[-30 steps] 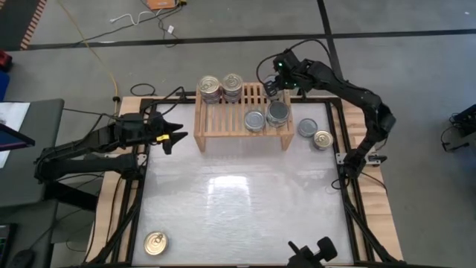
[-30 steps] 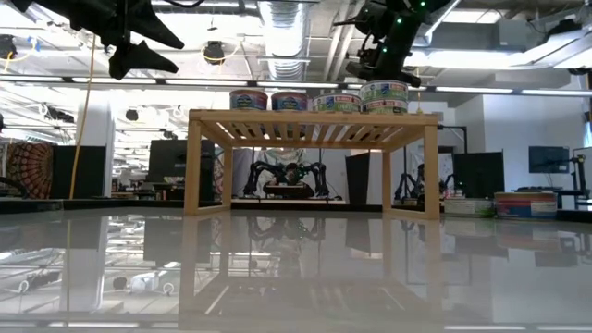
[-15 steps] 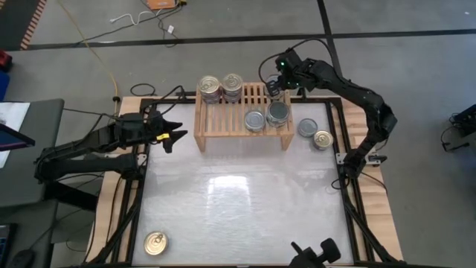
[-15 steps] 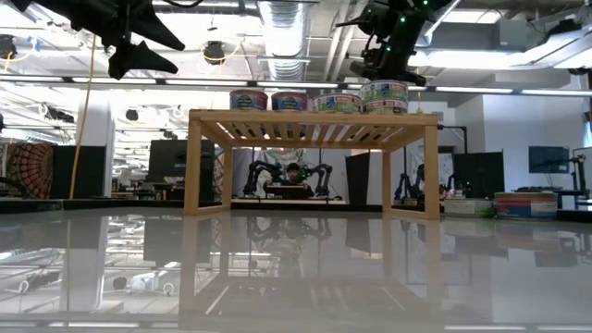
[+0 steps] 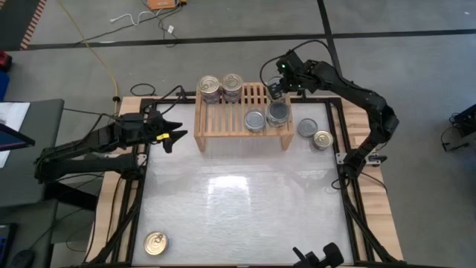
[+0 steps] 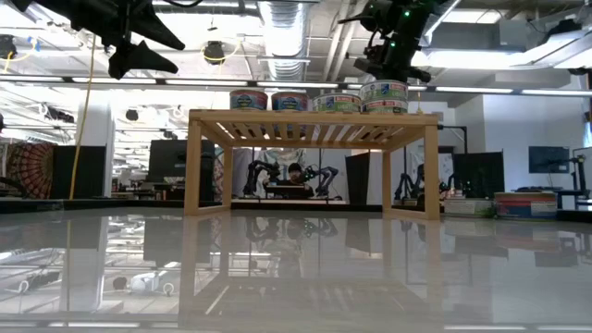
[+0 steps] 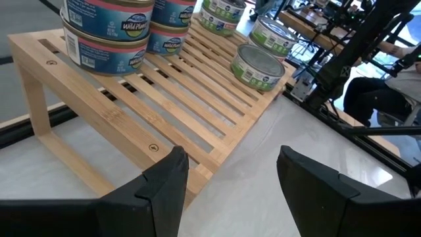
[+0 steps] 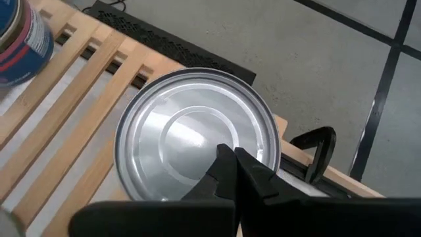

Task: Stack canned seafood by type on shelf
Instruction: Adjust the green tuna cans, then put the blue-pink tuna can on the shelf aligned with the other blue-pink tuna cans

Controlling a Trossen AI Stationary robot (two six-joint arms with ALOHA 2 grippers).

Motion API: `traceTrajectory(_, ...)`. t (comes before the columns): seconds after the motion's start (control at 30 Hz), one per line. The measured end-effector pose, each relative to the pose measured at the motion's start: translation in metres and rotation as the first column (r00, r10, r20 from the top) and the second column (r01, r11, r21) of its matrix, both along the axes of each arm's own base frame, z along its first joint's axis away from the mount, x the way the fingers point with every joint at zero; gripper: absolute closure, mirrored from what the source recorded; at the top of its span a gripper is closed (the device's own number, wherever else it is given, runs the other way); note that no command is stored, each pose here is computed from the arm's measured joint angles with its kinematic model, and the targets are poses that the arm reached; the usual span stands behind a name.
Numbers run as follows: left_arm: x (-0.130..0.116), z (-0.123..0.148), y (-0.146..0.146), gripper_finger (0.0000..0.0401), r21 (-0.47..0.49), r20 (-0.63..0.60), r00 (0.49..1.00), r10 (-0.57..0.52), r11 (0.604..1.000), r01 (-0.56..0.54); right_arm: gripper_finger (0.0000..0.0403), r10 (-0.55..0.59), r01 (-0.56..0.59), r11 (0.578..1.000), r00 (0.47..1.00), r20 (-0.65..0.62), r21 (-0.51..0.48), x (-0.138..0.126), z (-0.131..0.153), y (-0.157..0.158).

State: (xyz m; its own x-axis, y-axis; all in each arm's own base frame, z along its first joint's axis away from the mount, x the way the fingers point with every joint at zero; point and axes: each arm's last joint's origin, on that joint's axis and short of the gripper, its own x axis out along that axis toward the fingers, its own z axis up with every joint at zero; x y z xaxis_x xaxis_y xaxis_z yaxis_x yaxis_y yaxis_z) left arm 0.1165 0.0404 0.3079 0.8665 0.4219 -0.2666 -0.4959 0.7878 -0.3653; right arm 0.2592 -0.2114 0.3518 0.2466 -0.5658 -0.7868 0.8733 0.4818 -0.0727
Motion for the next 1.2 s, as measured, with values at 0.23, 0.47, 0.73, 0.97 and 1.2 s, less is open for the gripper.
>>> traceTrajectory(0.23,0.0,0.0,0.0,0.0179,0.0,0.0,1.0,-0.001,1.0,0.001,0.0379,0.017,-0.013,0.998,0.997,0.075,-0.06,-0.003,0.017,0.009)
traceTrajectory(0.47,0.0,0.0,0.0,0.0179,-0.001,0.0,1.0,-0.002,1.0,0.002,0.038,0.062,-0.042,0.99,0.986,0.153,-0.134,0.0,0.033,0.021)
traceTrajectory(0.73,0.0,0.0,0.0,0.0179,0.001,0.005,1.0,-0.002,1.0,0.002,0.0379,0.15,-0.122,0.979,0.974,0.168,-0.162,0.012,0.038,0.04)
traceTrajectory(0.97,0.0,0.0,0.0,0.0179,0.008,0.002,1.0,-0.004,1.0,0.004,0.0379,0.243,-0.222,0.967,0.949,0.199,-0.123,0.022,0.037,0.056)
traceTrajectory(1.2,0.0,0.0,0.0,0.0179,0.017,-0.003,1.0,-0.006,1.0,0.006,0.0382,0.293,-0.284,0.956,0.938,0.186,-0.076,0.03,0.034,0.078)
